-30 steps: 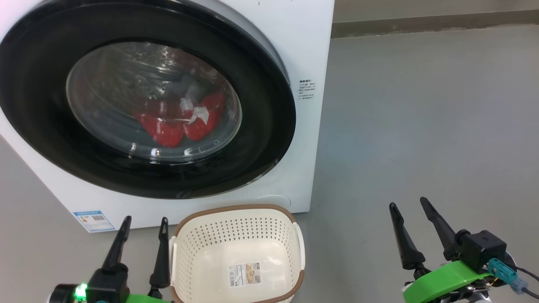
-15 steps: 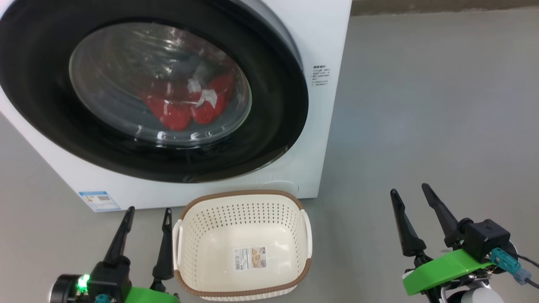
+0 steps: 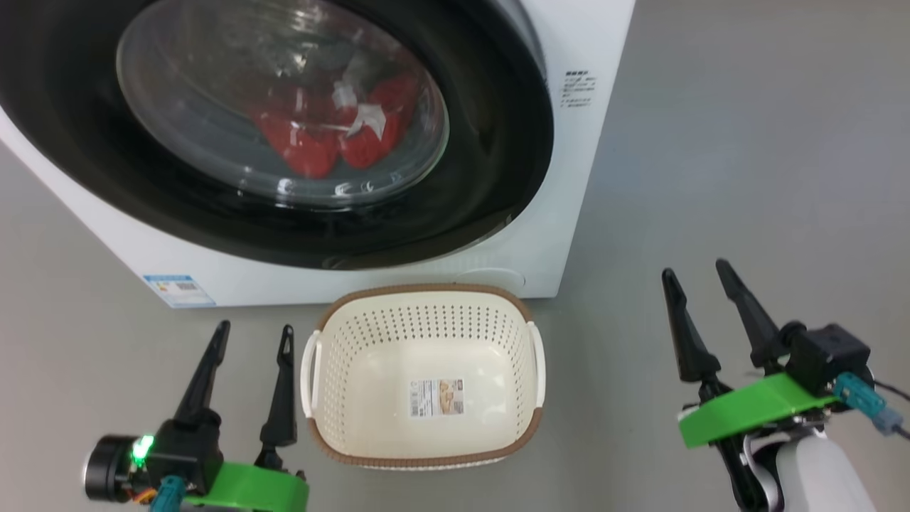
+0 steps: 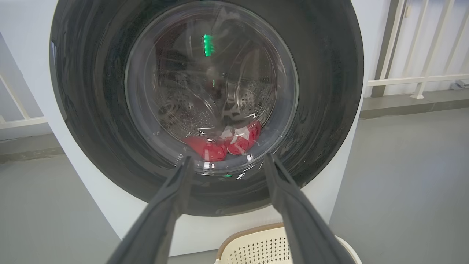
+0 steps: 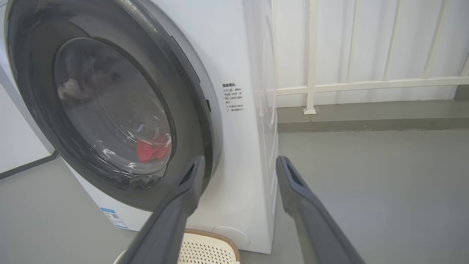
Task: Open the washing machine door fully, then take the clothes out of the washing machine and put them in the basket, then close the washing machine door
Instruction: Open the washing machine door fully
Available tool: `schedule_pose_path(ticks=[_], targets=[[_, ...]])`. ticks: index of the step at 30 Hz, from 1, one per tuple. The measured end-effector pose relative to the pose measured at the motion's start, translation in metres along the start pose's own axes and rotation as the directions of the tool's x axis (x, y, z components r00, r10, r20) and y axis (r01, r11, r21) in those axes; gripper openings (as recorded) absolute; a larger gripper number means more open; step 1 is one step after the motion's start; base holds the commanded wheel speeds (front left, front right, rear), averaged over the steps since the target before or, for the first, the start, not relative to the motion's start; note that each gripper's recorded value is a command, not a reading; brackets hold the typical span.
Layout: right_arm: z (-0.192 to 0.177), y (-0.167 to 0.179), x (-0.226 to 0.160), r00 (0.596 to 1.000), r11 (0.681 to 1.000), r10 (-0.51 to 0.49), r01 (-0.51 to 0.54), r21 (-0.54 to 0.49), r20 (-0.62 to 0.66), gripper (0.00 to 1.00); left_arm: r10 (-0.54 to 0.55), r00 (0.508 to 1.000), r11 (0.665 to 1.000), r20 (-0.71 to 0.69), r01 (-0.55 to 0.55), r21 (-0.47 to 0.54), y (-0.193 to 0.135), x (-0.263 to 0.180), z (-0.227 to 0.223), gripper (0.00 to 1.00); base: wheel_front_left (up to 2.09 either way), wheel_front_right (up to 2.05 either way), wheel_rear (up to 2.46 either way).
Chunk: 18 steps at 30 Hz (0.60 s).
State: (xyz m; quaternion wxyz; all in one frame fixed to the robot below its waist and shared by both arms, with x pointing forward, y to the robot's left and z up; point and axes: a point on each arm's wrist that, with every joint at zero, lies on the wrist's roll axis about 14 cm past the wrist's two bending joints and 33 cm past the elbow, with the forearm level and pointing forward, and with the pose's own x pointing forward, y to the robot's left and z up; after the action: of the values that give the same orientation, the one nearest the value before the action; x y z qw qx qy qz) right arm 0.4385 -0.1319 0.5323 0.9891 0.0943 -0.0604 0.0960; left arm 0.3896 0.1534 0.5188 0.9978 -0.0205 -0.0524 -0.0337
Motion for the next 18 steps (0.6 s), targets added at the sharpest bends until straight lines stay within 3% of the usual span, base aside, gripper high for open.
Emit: schedule_pose_path(ticks=[2,10,18], targets=[[-0.001,0.001,0.009,1.0,1.0,0.006,-0.006,0.003,0.009,0.0,0.001,1.0,1.0,0.007,-0.001,0.001,0.001,0.004,0.001,1.0,0.0,0.0,0.0],[0.002,0.004,0.044,0.998,0.996,0.017,-0.022,0.087,0.059,0.0,0.011,1.0,1.0,-0.026,-0.011,0.002,0.005,0.009,-0.012,1.0,0.0,0.0,0.0],[0.007,0.004,0.077,0.994,0.952,-0.013,-0.02,0.305,0.106,0.0,0.017,0.999,1.0,-0.028,-0.017,0.005,0.008,0.016,-0.016,1.0,0.0,0.0,0.0]])
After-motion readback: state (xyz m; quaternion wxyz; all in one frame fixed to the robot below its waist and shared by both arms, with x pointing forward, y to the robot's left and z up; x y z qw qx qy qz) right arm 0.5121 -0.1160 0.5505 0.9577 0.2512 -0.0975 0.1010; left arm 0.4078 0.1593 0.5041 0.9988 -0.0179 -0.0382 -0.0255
